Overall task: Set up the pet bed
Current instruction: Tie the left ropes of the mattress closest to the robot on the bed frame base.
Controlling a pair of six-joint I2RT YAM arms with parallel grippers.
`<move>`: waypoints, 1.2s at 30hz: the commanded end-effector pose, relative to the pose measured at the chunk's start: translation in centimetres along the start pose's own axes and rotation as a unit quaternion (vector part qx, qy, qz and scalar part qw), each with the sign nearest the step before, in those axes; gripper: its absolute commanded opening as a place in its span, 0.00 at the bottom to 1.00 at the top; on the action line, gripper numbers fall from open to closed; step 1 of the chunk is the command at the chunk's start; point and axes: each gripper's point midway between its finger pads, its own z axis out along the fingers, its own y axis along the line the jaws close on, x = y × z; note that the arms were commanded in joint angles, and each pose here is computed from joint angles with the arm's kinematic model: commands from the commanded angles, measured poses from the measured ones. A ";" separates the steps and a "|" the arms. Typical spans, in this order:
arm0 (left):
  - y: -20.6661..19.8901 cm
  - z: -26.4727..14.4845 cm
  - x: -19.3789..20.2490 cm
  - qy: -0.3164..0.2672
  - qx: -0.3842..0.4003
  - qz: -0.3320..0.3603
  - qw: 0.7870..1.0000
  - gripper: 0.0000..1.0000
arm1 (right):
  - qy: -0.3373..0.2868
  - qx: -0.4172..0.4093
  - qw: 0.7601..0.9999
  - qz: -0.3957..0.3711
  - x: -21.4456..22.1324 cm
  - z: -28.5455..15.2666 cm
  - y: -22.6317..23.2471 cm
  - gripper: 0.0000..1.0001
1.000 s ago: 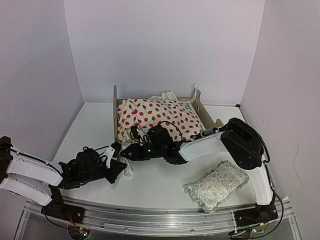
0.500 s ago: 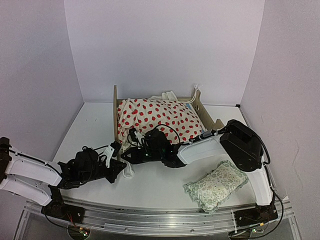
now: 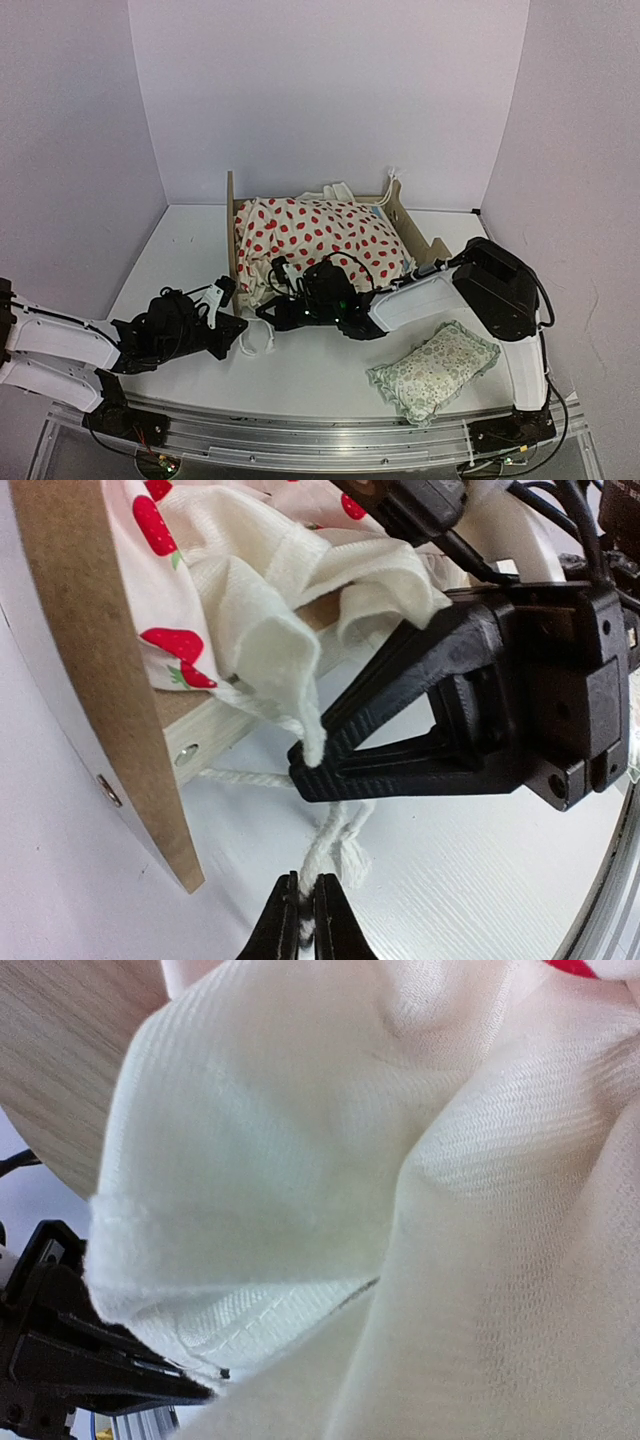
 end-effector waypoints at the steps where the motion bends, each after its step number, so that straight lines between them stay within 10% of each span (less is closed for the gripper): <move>1: -0.2 0.0 -3.1 -0.035 0.001 -0.003 0.999 0.09 | -0.005 -0.013 1.000 -0.017 -1.1 -1.5 1.8 0.00; 19: -1.2 4.1 -4.9 -0.042 0.024 0.007 0.999 0.04 | 0.029 -0.070 0.996 -0.036 0.7 -3.0 5.3 0.00; 36: -0.8 5.0 -4.2 -0.036 0.012 0.007 0.999 0.04 | 0.041 -0.096 0.991 -0.079 1.0 -4.7 6.9 0.32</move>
